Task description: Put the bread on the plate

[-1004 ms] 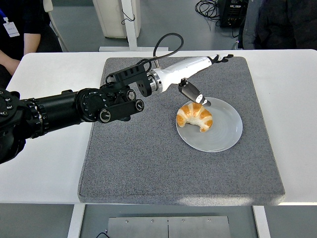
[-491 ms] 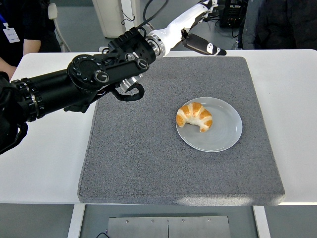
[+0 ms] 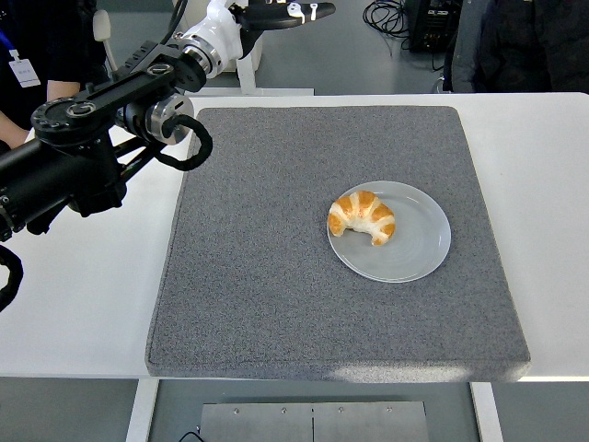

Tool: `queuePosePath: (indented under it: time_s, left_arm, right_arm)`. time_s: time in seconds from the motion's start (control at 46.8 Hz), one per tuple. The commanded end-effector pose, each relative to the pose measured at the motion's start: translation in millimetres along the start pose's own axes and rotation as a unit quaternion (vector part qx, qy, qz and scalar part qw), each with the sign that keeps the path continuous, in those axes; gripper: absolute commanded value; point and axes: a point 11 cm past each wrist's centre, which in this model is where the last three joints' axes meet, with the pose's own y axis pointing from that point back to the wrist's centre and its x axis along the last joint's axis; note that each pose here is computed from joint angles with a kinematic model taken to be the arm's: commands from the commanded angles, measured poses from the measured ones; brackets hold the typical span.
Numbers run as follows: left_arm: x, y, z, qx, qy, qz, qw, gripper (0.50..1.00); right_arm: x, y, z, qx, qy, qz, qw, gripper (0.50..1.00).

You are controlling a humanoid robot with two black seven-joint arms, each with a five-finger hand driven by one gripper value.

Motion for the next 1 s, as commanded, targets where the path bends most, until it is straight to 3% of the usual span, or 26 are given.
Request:
queuePosePath:
  time_s: [0.0, 0.385, 0.748, 0.983]
  left_arm:
    - [12, 4, -3, -0.001, 0.018, 0.015, 1.0, 0.975]
    - [55, 33, -45, 0.009, 0.094, 0.075, 0.993, 0.975]
    - [69, 61, -91, -0.004, 0.106, 0.107, 0.989, 0.975]
    - [73, 68, -101, 0.003, 0.115, 0.109, 0.987, 0.975]
  right_arm:
    - [-0.2, 0.1, 0.4, 0.0, 0.0, 0.0, 1.0, 1.0]
    - [-0.2, -0.1, -0.4, 0.0, 0.001, 0.0, 1.0, 1.0]
    - [0.3, 0.1, 0.6, -0.001, 0.001, 0.0, 1.0, 1.0]
    - [-0.2, -0.1, -0.4, 0.0, 0.001, 0.0, 1.0, 1.0]
